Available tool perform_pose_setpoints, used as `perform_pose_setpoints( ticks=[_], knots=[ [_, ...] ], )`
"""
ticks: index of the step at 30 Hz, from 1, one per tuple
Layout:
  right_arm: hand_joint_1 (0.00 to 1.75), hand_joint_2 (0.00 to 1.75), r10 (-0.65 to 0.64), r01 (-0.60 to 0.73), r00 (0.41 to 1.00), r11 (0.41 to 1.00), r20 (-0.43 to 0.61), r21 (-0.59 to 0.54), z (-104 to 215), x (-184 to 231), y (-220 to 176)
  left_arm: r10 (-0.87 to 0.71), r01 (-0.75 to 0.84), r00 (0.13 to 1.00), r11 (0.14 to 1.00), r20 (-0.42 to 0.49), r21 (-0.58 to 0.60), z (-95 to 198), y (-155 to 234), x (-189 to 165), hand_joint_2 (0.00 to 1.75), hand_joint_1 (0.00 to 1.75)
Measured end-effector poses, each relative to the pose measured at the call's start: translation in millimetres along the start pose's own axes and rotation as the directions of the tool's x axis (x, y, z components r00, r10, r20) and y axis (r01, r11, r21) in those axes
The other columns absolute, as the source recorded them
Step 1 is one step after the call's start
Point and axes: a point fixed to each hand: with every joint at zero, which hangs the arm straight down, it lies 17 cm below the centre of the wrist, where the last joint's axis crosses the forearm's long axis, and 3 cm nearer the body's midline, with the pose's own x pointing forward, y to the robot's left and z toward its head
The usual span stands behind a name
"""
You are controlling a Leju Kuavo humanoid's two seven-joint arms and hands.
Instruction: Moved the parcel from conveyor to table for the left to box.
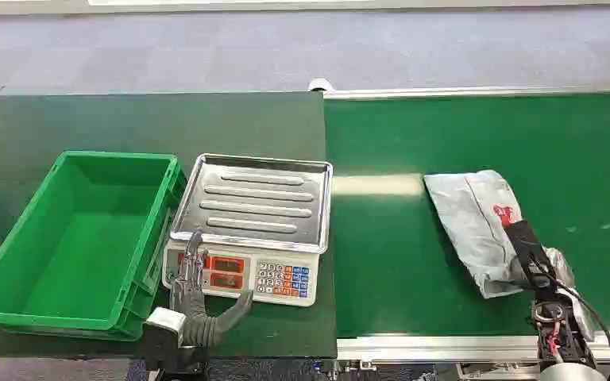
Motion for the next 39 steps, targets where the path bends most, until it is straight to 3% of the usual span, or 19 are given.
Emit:
perform_pose_setpoints(
  ticks=[3, 7, 14, 18, 22, 24, 28, 29, 30, 39],
  knots=[
    [1.75, 1.75, -0.070, 0.098, 0.977, 0.987, 0.203, -0.128, 11, 74, -26, -0.001, 0.001, 1.000, 1.000, 0.009, 0.009, 2, 4, 4, 1.75, 0.00],
    [1.75, 1.75, -0.109, 0.261, 0.868, 0.930, 0.484, -0.259, 53, 166, -63, 0.004, -0.004, 1.000, 1.000, 0.025, 0.003, 0, 3, 7, 1.75, 0.00],
    [1.75, 1.75, -0.131, 0.474, 0.632, 0.845, 0.764, -0.247, 146, 286, -78, 0.037, -0.034, 0.998, 0.999, 0.057, -0.037, -11, -12, 15, 1.75, 0.00],
    [1.75, 1.75, -0.167, 0.469, 0.524, 0.875, 0.835, -0.120, 185, 336, -51, 0.058, -0.053, 0.996, 0.996, 0.071, -0.068, -18, -24, 19, 1.75, 0.00],
    [1.75, 1.75, -0.286, 0.339, 0.454, 0.931, 0.844, 0.134, 214, 371, 14, 0.072, -0.063, 0.994, 0.993, 0.079, -0.103, -22, -34, 20, 1.75, 0.00],
    [1.75, 1.75, -0.383, 0.232, 0.458, 0.922, 0.802, 0.308, 225, 375, 61, 0.084, -0.074, 0.993, 0.990, 0.078, -0.122, -24, -40, 20, 1.75, 0.00],
    [1.75, 1.75, -0.436, 0.106, 0.526, 0.886, 0.730, 0.452, 230, 358, 123, 0.089, -0.077, 0.993, 0.988, 0.079, -0.136, -26, -44, 20, 1.75, 0.00],
    [0.38, 1.75, -0.433, 0.083, 0.548, 0.879, 0.716, 0.469, 228, 352, 134, 0.088, -0.077, 0.993, 0.988, 0.078, -0.136, -27, -44, 19, 1.75, 0.00],
    [0.00, 1.75, -0.425, 0.058, 0.568, 0.875, 0.705, 0.480, 227, 347, 144, 0.086, -0.075, 0.993, 0.988, 0.078, -0.135, -27, -44, 19, 1.75, 0.00],
    [0.00, 1.75, -0.290, -0.048, 0.673, 0.901, 0.681, 0.431, 214, 314, 177, 0.049, -0.041, 0.996, 0.994, 0.077, -0.098, -28, -34, 20, 1.75, 0.00]
  ],
)
